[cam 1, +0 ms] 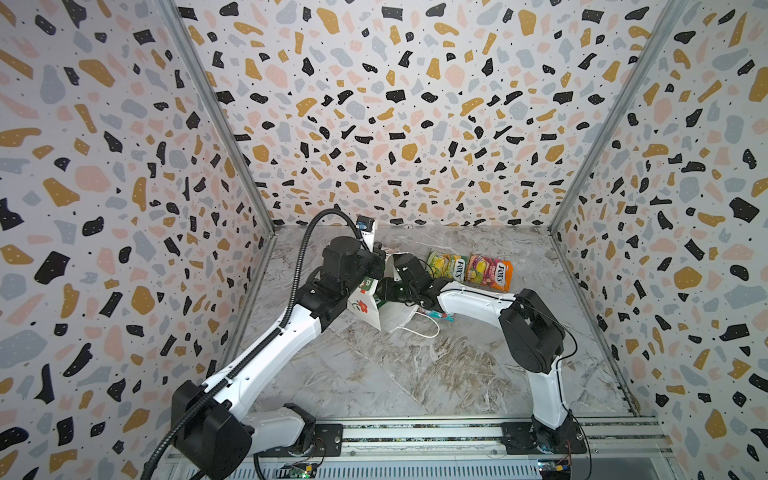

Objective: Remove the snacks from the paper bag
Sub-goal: 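Grasp the green Spring Tea packet inside the bag with the right gripper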

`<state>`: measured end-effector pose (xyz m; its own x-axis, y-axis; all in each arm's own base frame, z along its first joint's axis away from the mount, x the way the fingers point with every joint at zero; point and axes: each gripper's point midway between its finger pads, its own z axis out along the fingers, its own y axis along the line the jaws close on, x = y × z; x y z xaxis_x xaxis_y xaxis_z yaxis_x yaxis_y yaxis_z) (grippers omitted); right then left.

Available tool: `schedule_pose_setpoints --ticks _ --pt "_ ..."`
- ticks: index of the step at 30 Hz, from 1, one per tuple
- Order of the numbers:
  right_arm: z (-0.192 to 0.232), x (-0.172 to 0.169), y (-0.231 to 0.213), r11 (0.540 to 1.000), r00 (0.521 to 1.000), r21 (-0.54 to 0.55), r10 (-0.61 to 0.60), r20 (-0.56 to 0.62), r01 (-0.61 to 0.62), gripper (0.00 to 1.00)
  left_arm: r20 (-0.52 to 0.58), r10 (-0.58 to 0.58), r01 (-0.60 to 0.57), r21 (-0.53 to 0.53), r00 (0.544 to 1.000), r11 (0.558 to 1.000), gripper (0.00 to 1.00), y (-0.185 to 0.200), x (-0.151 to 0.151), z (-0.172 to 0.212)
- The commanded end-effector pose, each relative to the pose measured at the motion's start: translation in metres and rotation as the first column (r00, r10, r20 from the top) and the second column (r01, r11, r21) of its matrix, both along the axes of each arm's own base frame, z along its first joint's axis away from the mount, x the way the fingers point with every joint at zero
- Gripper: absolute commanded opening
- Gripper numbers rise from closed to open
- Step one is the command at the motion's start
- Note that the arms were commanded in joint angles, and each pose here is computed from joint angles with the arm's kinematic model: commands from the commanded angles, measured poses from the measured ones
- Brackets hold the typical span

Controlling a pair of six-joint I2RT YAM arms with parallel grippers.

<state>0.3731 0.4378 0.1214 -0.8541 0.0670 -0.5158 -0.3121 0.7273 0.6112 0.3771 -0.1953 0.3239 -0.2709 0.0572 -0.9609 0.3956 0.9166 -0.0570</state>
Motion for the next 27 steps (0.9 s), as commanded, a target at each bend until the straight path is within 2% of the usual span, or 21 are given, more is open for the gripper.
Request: schedule_pose_setpoints --ticks 1,10,15,27 --pt "0.014 0.008 0.006 1.0 1.0 0.028 -0.007 0.012 0.006 0.44 0.052 -0.004 0.004 -0.01 0.999 1.0 0.0 0.002 -0.003 0.014" --pt "0.017 0.014 0.012 0.998 1.0 0.06 0.003 0.008 -0.003 0.43 0.051 -0.011 0.011 -0.011 0.999 1.0 0.0 0.001 -0.004 0.014" --pt "0.025 0.017 0.016 0.995 1.0 0.093 0.016 0.026 -0.019 0.36 0.049 -0.015 0.015 -0.012 0.999 1.0 0.0 0.0 -0.004 0.014" --pt "0.033 0.023 0.019 0.983 1.0 0.184 -0.002 0.003 0.002 0.33 0.051 -0.02 0.021 -0.014 0.999 1.0 0.0 -0.001 -0.004 0.014"
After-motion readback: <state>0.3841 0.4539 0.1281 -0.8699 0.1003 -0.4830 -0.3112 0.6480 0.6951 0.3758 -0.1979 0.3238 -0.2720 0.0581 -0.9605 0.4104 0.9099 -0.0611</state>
